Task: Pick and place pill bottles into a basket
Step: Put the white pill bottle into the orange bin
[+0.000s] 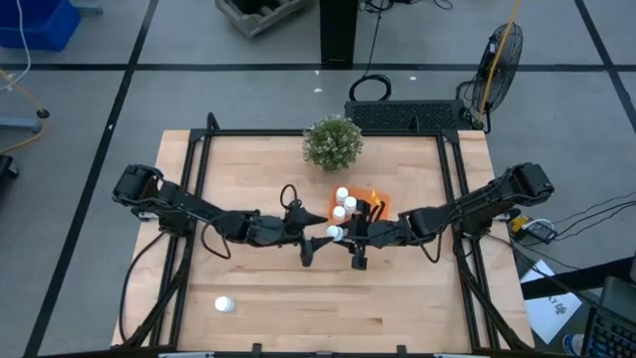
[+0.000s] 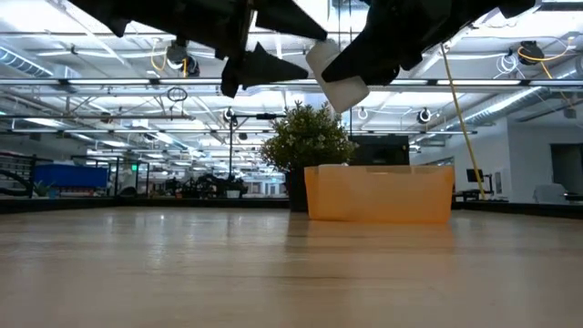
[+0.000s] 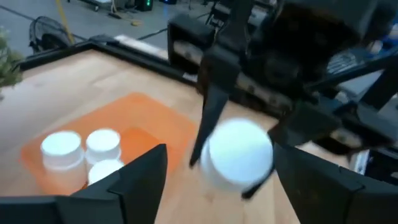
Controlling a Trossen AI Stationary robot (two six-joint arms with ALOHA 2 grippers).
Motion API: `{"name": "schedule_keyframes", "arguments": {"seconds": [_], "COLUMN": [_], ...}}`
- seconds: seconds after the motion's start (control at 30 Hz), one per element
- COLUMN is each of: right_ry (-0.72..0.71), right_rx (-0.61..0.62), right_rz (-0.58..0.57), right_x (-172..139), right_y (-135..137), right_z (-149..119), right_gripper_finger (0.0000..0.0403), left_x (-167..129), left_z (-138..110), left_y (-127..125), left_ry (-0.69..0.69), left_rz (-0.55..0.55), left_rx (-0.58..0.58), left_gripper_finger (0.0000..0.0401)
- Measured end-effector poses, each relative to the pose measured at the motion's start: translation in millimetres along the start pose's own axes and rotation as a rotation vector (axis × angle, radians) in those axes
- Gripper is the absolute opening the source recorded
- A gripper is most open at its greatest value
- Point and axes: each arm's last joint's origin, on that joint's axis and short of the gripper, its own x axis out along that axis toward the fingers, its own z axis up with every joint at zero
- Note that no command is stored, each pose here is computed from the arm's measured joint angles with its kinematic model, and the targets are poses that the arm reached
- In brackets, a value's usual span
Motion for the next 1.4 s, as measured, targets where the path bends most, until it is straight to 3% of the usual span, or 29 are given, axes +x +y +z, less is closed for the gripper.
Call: {"name": "schedule_keyframes", "arguments": {"seconds": [0.27, 0.77, 0.9, 1.17, 1.4], "right_ry": [-0.040, -0.111, -0.114, -0.098, -0.106], "right_rx": [0.005, 0.046, 0.067, 0.074, 0.061], "right_rz": [0.049, 0.160, 0.205, 0.192, 0.221], "right_x": [-1, 2, 2, 3, 2], "right_y": [5, -2, -1, -2, -1], "right_z": [4, 14, 15, 13, 14], "right_gripper_finger": [0.0161, 0.0161, 0.0160, 0.0159, 0.0179], "left_x": [1, -2, -2, -3, -6], "left_z": [8, 2, 2, 3, 2], "left_y": [-5, -10, -11, -13, -19], "left_ry": [-0.025, 0.001, 0.000, -0.015, -0.029], "left_rz": [-0.076, -0.050, -0.059, -0.090, -0.107], "left_rx": [-0.014, 0.073, 0.086, 0.146, 0.159], "left_gripper_finger": [0.0310, 0.0308, 0.0279, 0.0159, 0.0159]}}
